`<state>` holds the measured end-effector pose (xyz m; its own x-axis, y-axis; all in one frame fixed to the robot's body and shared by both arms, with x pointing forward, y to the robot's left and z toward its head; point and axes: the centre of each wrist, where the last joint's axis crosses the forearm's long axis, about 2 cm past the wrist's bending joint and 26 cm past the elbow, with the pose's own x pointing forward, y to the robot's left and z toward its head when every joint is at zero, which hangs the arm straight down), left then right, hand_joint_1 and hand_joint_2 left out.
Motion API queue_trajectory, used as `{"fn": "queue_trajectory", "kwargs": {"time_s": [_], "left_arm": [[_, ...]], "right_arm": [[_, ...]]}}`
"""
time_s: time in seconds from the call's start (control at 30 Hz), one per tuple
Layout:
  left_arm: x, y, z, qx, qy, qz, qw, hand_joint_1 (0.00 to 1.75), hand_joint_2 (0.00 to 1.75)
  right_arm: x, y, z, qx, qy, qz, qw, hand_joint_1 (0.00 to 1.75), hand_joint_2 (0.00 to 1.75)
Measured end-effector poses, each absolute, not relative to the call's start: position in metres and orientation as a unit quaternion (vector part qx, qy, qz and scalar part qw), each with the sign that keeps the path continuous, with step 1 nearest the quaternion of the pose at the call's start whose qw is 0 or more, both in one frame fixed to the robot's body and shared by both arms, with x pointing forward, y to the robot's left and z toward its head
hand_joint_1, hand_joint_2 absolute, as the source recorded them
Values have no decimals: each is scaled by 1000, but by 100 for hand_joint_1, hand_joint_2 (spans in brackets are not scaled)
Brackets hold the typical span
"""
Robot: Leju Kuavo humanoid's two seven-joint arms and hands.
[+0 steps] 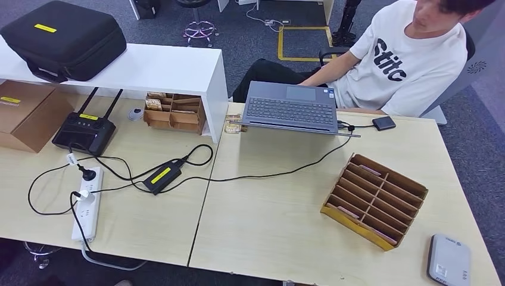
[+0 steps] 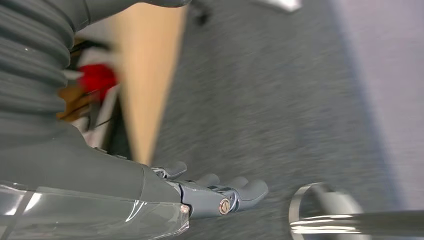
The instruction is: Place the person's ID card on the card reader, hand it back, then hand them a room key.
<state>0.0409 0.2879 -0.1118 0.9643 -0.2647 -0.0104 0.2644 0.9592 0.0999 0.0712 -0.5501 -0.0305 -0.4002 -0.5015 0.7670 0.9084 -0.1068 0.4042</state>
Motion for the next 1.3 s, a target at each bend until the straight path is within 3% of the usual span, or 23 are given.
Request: {"fn": "queue_trajectory", "kwargs": {"time_s": [0.17,0.37,0.57,0.8,0.97,1.13,1.3], "left_arm": [[41,288,-112,49,-1,-134,990,0,175],[42,288,-112,52,-2,-135,989,0,175],[43,287,-112,53,4,-136,989,0,175],[44,286,-111,52,6,-137,989,0,175],[43,286,-111,51,8,-138,989,0,175],[43,288,-112,45,11,-153,987,0,175],[43,291,-112,49,14,-155,987,0,175]], "right_arm": [[47,-495,-64,-224,-370,-627,648,0,175],[32,-463,-80,-228,-289,-512,776,0,175],[35,-417,-95,-236,-187,-519,800,0,175],[43,-394,-100,-211,-162,-530,805,0,175],[54,-378,-102,-58,-124,-548,825,0,175],[78,-365,-101,45,-116,-376,918,0,175],[100,-370,-96,-68,-118,-262,955,0,175]]}}
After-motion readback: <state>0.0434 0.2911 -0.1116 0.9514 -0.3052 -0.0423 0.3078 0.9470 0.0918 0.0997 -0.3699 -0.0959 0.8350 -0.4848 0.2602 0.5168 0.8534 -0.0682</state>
